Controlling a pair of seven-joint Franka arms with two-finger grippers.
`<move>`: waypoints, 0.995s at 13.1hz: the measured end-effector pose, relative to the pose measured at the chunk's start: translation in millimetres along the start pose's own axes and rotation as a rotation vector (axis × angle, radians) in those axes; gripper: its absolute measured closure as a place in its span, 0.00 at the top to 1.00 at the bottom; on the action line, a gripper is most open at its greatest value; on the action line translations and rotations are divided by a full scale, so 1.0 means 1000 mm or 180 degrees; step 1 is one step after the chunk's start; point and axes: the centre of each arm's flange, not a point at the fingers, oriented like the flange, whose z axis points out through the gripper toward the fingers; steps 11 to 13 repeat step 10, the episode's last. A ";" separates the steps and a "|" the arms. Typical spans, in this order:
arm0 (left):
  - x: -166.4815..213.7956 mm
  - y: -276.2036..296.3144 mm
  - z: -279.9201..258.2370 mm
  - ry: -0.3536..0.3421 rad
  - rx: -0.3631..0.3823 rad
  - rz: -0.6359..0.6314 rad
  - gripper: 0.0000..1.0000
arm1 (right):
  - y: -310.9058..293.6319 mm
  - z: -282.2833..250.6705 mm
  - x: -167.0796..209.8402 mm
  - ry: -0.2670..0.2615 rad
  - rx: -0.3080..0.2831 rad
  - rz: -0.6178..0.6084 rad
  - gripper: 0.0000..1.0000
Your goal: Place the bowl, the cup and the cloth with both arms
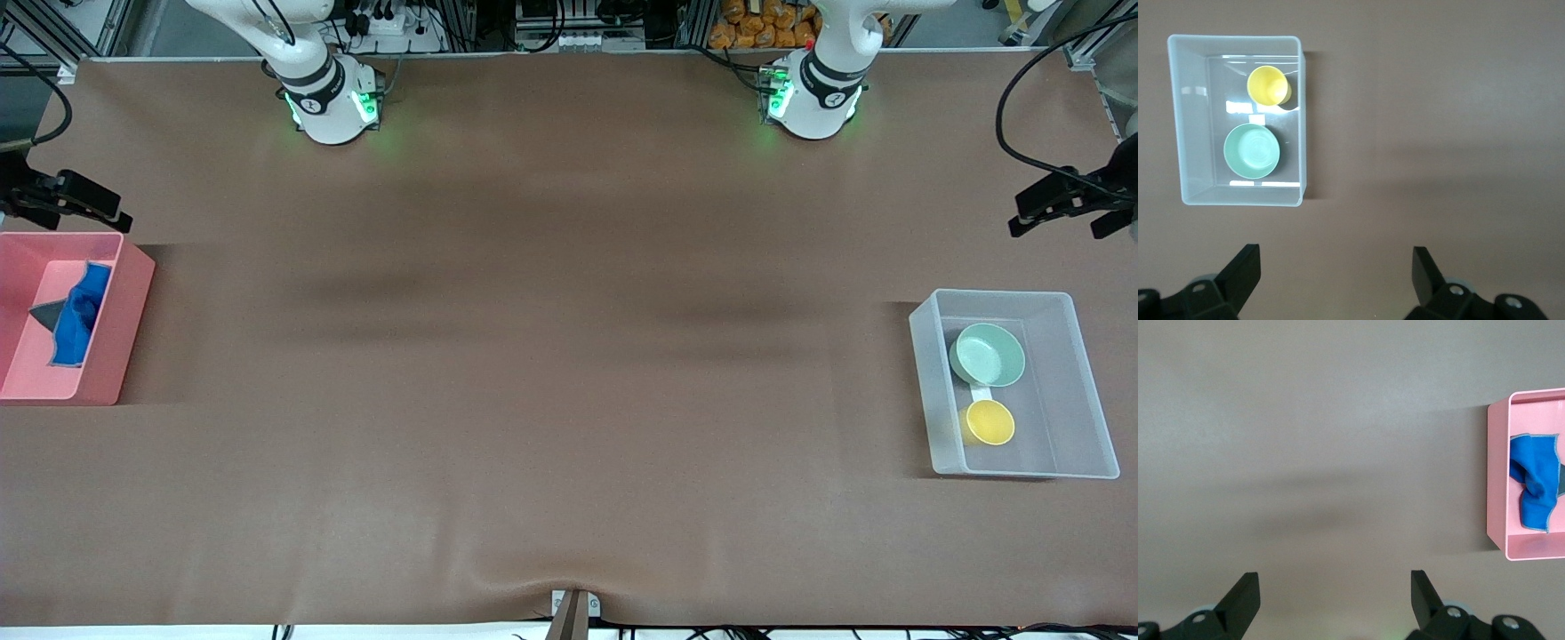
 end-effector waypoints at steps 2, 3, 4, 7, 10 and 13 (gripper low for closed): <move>0.001 0.006 0.001 -0.0007 0.0001 0.0034 1.00 | 0.000 -0.002 0.002 0.0019 -0.0001 0.0000 1.00; 0.001 0.005 0.001 -0.0007 0.0001 0.0030 1.00 | 0.001 -0.005 0.003 0.0038 -0.0002 -0.0002 1.00; 0.001 0.003 0.001 -0.0007 0.0001 0.0021 1.00 | 0.001 -0.008 0.004 0.0061 -0.0003 -0.0006 1.00; 0.001 0.002 0.001 -0.0005 0.0001 0.0019 1.00 | 0.002 -0.012 0.004 0.0082 -0.0003 -0.0013 1.00; 0.001 0.002 0.001 -0.0005 0.0001 0.0022 1.00 | 0.006 -0.011 0.006 0.0079 0.0001 0.0007 1.00; 0.001 0.002 0.001 -0.0005 0.0001 0.0022 1.00 | 0.006 -0.011 0.006 0.0079 0.0001 0.0007 1.00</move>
